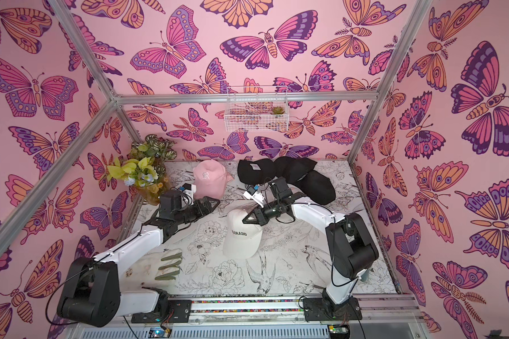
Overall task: Stack the baseball caps by color
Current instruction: Place the baseball cap at the center of the board, then adjust the baseball cap at the center of the board.
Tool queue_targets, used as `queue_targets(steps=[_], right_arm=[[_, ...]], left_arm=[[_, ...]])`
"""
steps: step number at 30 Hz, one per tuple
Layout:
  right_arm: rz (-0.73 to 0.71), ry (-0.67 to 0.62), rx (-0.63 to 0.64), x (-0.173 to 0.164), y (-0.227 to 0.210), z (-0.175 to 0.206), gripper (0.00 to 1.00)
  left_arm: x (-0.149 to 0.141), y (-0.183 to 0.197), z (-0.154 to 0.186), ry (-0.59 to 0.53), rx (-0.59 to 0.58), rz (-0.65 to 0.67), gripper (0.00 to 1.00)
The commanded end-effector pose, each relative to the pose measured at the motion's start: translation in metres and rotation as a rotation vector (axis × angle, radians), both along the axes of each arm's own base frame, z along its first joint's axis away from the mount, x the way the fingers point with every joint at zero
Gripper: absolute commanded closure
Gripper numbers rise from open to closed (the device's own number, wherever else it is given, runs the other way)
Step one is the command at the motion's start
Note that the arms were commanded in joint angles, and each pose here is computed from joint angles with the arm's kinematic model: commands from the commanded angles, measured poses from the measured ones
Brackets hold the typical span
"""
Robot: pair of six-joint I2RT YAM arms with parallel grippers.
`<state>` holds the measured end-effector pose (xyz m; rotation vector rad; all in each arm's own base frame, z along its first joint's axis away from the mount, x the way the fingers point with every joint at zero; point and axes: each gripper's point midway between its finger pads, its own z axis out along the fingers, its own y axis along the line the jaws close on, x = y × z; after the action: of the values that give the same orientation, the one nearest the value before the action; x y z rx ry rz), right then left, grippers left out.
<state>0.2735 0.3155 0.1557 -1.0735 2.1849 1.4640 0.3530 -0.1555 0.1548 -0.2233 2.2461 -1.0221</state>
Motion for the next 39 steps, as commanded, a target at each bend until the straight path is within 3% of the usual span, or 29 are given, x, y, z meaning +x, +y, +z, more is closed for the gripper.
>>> queue_targets(steps=[1, 3, 6, 9, 10, 18, 22, 28, 34, 39], right_arm=[[0.035, 0.029, -0.096, -0.009, -0.013, -0.026, 0.71], [0.020, 0.047, -0.163, -0.006, -0.023, -0.035, 0.54], [-0.073, 0.017, -0.298, 0.013, -0.036, -0.046, 0.37], [-0.112, -0.004, -0.311, 0.022, -0.037, -0.042, 0.14], [-0.123, -0.001, -0.306, 0.025, -0.035, -0.040, 0.00], [-0.212, 0.092, -0.335, 0.047, -0.027, -0.048, 0.01], [-0.172, 0.162, -0.328, 0.035, -0.014, -0.050, 0.01], [-0.152, 0.220, -0.382, 0.019, -0.009, -0.062, 0.01], [-0.045, 0.339, -0.203, 0.003, 0.020, -0.041, 0.02], [0.021, 0.309, -0.144, -0.009, 0.030, -0.023, 0.06]], left_arm=[[-0.018, 0.006, -0.020, 0.066, 0.050, 0.002, 0.00], [-0.027, 0.006, -0.014, 0.054, 0.061, -0.005, 0.00], [-0.041, -0.001, -0.023, 0.087, 0.097, -0.033, 0.00], [-0.059, -0.010, -0.034, 0.128, 0.153, -0.075, 0.00], [-0.067, -0.015, -0.039, 0.138, 0.166, -0.099, 0.00], [-0.137, -0.064, -0.056, 0.110, 0.178, -0.403, 0.00], [-0.158, -0.076, -0.070, 0.180, 0.136, -0.476, 0.00], [-0.169, -0.071, -0.098, 0.247, 0.119, -0.442, 0.00], [-0.170, -0.059, -0.124, 0.311, 0.186, -0.382, 0.00], [-0.168, -0.057, -0.128, 0.323, 0.202, -0.374, 0.00]])
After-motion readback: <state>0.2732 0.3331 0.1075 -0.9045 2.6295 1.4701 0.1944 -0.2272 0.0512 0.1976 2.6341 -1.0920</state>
